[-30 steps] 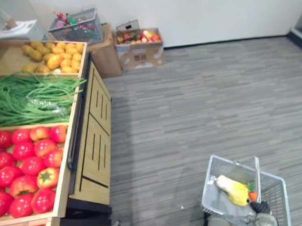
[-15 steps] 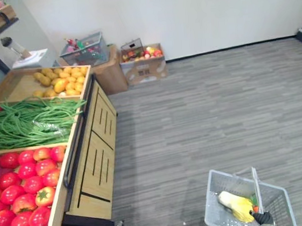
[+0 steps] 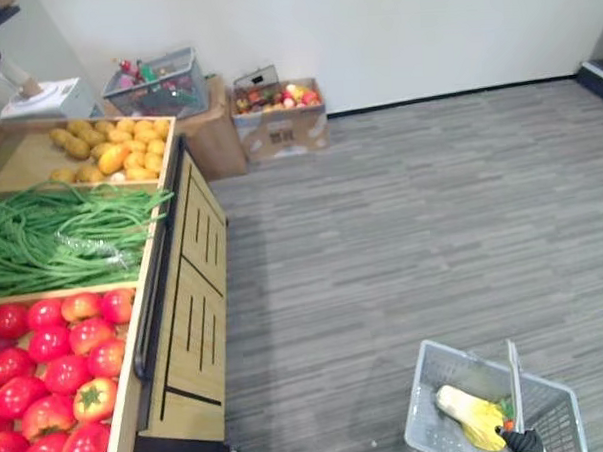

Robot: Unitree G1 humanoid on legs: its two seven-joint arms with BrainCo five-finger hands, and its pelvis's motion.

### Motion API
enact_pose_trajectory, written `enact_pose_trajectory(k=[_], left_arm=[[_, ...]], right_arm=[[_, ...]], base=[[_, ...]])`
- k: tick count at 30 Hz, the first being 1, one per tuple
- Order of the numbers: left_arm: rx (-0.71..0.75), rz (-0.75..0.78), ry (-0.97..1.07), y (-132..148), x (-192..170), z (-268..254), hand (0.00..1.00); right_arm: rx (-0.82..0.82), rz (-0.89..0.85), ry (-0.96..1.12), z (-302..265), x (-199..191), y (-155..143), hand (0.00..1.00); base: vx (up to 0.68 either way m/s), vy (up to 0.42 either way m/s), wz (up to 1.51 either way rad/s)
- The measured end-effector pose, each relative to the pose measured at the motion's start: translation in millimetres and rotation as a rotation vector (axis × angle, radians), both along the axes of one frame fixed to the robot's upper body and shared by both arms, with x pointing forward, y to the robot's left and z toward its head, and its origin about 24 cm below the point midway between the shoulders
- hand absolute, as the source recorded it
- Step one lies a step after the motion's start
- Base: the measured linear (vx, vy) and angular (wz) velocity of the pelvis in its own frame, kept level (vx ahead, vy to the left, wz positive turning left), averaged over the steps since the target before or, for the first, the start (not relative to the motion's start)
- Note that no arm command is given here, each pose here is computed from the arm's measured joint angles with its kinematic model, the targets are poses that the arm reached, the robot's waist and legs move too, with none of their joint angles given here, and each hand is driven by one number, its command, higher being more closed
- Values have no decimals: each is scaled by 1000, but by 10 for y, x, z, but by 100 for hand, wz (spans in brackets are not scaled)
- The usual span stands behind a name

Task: Pick vegetable in the basket

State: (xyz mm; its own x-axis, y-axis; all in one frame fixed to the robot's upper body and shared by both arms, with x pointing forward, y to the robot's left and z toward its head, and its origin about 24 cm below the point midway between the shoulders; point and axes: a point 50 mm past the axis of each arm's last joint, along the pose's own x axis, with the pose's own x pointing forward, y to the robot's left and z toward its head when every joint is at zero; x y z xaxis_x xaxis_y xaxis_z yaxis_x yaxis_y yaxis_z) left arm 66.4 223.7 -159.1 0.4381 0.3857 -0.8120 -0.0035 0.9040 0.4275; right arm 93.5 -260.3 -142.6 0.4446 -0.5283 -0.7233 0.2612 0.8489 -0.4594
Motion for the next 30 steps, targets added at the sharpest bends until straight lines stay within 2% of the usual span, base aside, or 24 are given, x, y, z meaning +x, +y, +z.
enact_pose_trajectory(k=[5, 9, 14, 30], left_arm=[[-3, 0, -4, -8, 15, 0, 0], [-10, 32, 0, -5, -8, -8, 0], [-42, 148, 18, 2, -116, -37, 0], [-123, 233, 39, -35, -207, -77, 0]], right_arm=[[19, -20, -11, -4, 17, 8, 100], [66, -147, -7, -46, -112, -21, 100], [119, -285, 24, -122, -348, 35, 100], [195, -338, 66, -192, -518, 121, 100]], base=[[38, -24, -12], [7, -8, -6], [2, 0, -1], [2, -2, 1]])
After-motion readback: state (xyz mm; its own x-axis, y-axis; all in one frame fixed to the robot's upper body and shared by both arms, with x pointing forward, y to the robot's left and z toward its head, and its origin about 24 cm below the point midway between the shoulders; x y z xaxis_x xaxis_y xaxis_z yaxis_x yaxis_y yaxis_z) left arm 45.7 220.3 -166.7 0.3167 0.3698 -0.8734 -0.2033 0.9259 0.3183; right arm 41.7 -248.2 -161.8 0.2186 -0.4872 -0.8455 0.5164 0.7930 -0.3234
